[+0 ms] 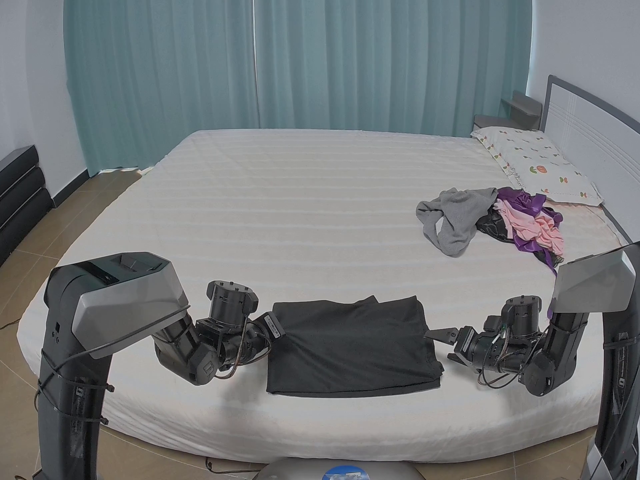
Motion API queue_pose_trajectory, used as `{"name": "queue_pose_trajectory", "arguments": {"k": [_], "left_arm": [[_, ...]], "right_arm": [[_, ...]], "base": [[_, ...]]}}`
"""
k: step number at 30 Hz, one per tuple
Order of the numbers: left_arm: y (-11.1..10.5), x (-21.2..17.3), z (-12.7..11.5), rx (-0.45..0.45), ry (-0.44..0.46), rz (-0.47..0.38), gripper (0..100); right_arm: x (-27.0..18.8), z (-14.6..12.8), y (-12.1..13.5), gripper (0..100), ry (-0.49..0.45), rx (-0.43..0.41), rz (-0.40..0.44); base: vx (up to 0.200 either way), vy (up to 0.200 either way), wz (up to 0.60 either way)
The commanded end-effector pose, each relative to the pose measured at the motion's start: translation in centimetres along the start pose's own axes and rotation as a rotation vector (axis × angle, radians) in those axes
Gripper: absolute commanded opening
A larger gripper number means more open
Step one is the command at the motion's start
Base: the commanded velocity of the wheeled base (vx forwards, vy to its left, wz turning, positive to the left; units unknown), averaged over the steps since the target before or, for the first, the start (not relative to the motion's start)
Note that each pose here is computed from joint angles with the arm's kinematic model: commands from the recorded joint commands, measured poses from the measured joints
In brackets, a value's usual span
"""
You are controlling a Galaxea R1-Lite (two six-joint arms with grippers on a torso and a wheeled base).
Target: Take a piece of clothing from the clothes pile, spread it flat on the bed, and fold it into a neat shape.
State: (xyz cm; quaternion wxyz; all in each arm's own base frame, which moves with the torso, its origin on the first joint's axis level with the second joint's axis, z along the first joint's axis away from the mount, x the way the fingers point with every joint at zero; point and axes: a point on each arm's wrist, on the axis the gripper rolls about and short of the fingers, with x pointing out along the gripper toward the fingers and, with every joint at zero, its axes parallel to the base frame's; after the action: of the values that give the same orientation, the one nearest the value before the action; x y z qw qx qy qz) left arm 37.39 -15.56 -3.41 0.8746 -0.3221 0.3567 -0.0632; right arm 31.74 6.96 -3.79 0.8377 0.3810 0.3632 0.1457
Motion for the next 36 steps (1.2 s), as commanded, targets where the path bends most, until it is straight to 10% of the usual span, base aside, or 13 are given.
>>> {"name": "queue_pose_trajectory", "arguments": {"k": [1, 36], "left_arm": [[-0.25, -0.26, 0.31, -0.016, -0.011, -0.005, 0], [0.62, -0.56, 1.00, -0.034, -0.025, 0.013, 0]], "right_arm": [[0.04, 0.05, -0.02, 100, -0.002, 0.002, 0.001], [0.18, 0.08, 0.07, 100, -0.021, 0.025, 0.017]], "base": [[0.000, 0.200, 0.00], [0.000, 0.200, 0.00]]}}
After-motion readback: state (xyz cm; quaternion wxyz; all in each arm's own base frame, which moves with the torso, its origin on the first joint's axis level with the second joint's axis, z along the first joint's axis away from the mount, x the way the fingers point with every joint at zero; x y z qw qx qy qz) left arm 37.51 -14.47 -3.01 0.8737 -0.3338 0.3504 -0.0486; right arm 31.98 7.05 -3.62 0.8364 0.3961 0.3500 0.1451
